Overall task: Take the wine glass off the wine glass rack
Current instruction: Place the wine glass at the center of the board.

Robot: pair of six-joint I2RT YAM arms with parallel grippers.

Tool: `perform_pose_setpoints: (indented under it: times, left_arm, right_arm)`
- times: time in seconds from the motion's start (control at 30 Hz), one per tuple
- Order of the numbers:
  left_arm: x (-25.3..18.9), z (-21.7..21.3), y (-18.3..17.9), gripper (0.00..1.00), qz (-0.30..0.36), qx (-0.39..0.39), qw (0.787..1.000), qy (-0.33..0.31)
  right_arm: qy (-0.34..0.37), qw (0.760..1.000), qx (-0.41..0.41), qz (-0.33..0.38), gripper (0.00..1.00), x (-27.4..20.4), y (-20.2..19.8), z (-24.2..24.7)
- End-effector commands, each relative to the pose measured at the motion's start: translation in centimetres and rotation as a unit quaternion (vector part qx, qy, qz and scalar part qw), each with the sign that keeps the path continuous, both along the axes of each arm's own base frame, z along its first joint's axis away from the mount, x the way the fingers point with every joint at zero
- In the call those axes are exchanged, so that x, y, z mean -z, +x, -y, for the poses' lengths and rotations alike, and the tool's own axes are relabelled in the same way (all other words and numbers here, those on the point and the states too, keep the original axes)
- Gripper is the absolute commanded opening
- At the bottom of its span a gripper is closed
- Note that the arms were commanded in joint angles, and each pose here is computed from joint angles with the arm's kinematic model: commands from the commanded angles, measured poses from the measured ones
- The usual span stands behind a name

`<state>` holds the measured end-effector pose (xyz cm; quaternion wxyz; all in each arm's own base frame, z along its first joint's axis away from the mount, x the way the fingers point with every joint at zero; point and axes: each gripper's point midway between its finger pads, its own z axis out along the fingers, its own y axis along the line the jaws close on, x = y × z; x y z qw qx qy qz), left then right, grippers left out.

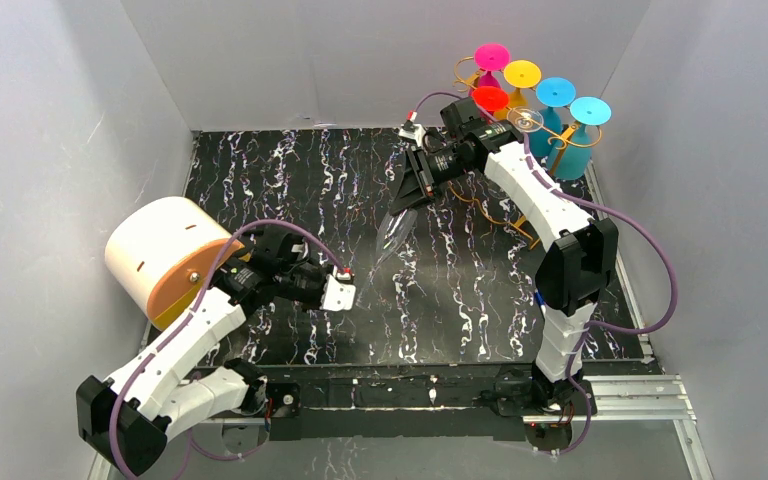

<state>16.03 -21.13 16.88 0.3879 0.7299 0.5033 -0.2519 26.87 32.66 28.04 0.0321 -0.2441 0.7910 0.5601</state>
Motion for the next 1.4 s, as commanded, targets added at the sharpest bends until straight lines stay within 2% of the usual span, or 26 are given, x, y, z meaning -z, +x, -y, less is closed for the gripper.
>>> perform_pose_setpoints:
  times: [0.0, 0.07, 0.23, 0.3, 0.43, 0.5, 0.53, 0.57, 0.77, 0.93, 0.97, 1.03, 1.07, 1.1, 1.13, 1.17, 1.2, 1.3, 1.37]
  left_arm:
    - [-1.5, 0.1, 3.1, 0.00, 0.037, -0.044, 0.998, 0.004]
    - [-1.6, 0.1, 3.1, 0.00, 0.036, -0.044, 0.998, 0.002]
    - [-1.8, 0.1, 2.9, 0.02, 0.034, -0.048, 0.998, -0.002]
    - [-1.6, 0.0, 2.6, 0.17, 0.015, -0.060, 0.998, -0.005]
    - [-1.6, 0.0, 2.2, 0.37, -0.006, -0.075, 0.997, -0.011]
    - [-1.8, 0.0, 1.9, 0.66, -0.009, -0.073, 0.997, -0.018]
    - [-2.0, 0.0, 1.9, 0.91, -0.008, -0.074, 0.997, -0.021]
    - [-2.2, 0.0, 1.8, 0.98, -0.007, -0.076, 0.997, -0.023]
    - [-3.4, -0.8, 2.0, 0.98, -0.013, -0.134, 0.990, -0.037]
    - [-5.8, -1.3, 4.3, 0.98, -0.032, -0.258, 0.961, -0.092]
    - [-6.0, -1.5, 4.9, 0.98, -0.044, -0.292, 0.950, -0.105]
    - [-6.3, -2.7, 7.0, 0.98, -0.053, -0.384, 0.913, -0.126]
    - [-6.6, -3.8, 8.4, 0.98, -0.058, -0.451, 0.879, -0.141]
    - [-6.6, -5.8, 10.1, 0.98, -0.060, -0.540, 0.825, -0.158]
    - [-6.6, -8.2, 11.4, 0.98, -0.064, -0.631, 0.753, -0.177]
    - [-6.2, -10.2, 12.2, 0.98, -0.057, -0.692, 0.697, -0.178]
    - [-5.8, -11.2, 12.5, 0.98, -0.055, -0.721, 0.671, -0.164]
    - [-5.0, -11.0, 12.6, 0.98, -0.084, -0.743, 0.655, -0.108]
    - [-5.2, -10.3, 12.8, 0.98, -0.101, -0.740, 0.659, -0.088]
  right_arm:
    - [0.024, 0.998, -0.045, -0.023, 0.19, -3.0, -4.5, -0.1]
    - [0.023, 0.999, -0.044, -0.019, 0.04, -3.0, -4.5, -0.1]
    - [0.016, 0.999, -0.021, 0.018, 0.01, -3.4, -3.6, -0.2]
    - [0.005, 0.999, -0.011, 0.039, 0.01, -3.4, -3.4, 0.0]
    - [-0.007, 0.998, 0.000, 0.066, 0.01, -3.6, -3.1, 0.4]
    - [-0.010, 0.998, 0.004, 0.066, 0.01, -3.4, -3.1, 0.4]
    - [-0.014, 0.998, 0.008, 0.068, 0.01, -3.3, -2.9, 0.5]
    - [-0.020, 0.997, 0.016, 0.071, 0.01, -3.3, -2.8, 0.6]
    - [-0.048, 0.990, 0.066, 0.117, 0.01, -3.5, -1.1, 1.0]
    - [-0.097, 0.973, 0.125, 0.168, 0.01, -2.8, 1.2, 1.9]
    - [-0.114, 0.967, 0.143, 0.178, 0.01, -2.5, 1.9, 2.1]
    - [-0.145, 0.954, 0.172, 0.200, 0.01, -1.9, 3.1, 2.4]
    - [-0.166, 0.942, 0.196, 0.215, 0.01, -1.5, 4.0, 2.8]
    - [-0.175, 0.935, 0.211, 0.224, 0.01, -1.5, 4.6, 2.9]
    - [-0.178, 0.930, 0.223, 0.232, 0.01, -1.6, 5.1, 2.9]
    - [-0.182, 0.924, 0.235, 0.240, 0.01, -1.7, 5.6, 2.9]
    - [-0.185, 0.918, 0.248, 0.248, 0.01, -1.9, 6.0, 2.7]
    - [-0.204, 0.896, 0.283, 0.275, 0.01, -1.9, 7.4, 2.4]
    - [-0.212, 0.885, 0.297, 0.289, 0.01, -1.9, 8.1, 2.0]
